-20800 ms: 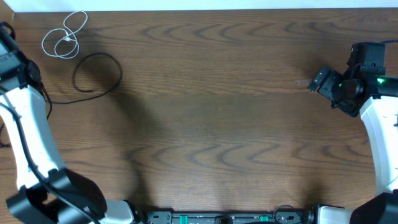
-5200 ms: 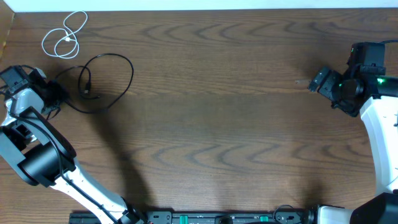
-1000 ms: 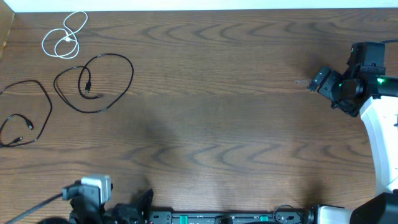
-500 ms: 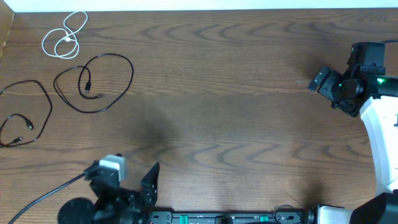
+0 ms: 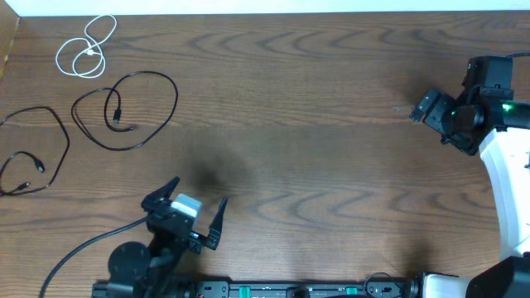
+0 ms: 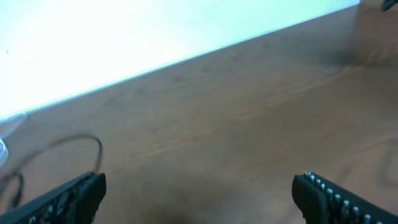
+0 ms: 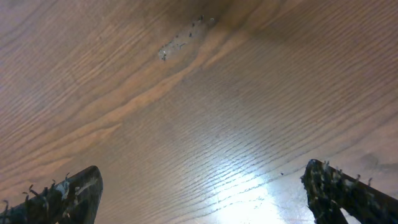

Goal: Untangle cables

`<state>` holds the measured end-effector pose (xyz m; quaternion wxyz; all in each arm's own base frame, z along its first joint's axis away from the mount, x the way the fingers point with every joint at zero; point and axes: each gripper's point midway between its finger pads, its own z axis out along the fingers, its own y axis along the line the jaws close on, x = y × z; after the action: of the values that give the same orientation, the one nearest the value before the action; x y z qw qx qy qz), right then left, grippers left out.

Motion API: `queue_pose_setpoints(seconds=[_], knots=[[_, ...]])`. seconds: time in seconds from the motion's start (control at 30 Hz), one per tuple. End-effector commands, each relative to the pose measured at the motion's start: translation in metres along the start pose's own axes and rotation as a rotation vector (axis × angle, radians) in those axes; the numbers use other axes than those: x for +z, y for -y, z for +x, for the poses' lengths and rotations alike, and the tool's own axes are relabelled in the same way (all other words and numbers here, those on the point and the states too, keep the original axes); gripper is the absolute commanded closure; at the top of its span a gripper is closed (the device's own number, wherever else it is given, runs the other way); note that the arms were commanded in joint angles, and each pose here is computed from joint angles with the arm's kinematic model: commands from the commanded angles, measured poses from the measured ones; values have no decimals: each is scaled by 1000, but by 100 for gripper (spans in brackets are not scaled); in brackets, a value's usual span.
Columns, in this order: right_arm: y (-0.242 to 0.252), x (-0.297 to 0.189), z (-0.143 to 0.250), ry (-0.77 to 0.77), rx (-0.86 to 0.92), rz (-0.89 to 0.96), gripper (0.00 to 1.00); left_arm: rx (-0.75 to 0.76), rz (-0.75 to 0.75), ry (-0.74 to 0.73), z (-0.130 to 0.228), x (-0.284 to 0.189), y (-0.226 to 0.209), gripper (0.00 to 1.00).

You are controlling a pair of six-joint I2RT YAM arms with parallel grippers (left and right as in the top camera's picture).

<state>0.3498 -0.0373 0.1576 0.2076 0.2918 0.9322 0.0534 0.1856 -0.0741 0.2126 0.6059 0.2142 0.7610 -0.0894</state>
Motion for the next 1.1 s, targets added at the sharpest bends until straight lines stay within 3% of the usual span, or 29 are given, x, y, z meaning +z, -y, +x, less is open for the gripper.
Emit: queue_pose_setpoints(seconds=[0.0, 0.13, 0.37, 0.67, 0.83, 1.07], knots=[[1, -4, -3, 18, -6, 5, 1, 103, -6, 37, 12, 14, -1, 0], [1, -4, -3, 18, -6, 5, 1, 39, -37, 97, 17, 27, -9, 0], [1, -4, -3, 18, -6, 5, 1, -204, -161, 183, 25, 40, -38, 0], [1, -4, -3, 18, -6, 5, 1, -320, -252, 189, 51, 49, -56, 0], [1, -4, -3, 18, -6, 5, 1, -337, -278, 134, 66, 49, -60, 0], [1, -4, -3, 18, -6, 5, 1, -238, -290, 99, 71, 49, -61, 0]])
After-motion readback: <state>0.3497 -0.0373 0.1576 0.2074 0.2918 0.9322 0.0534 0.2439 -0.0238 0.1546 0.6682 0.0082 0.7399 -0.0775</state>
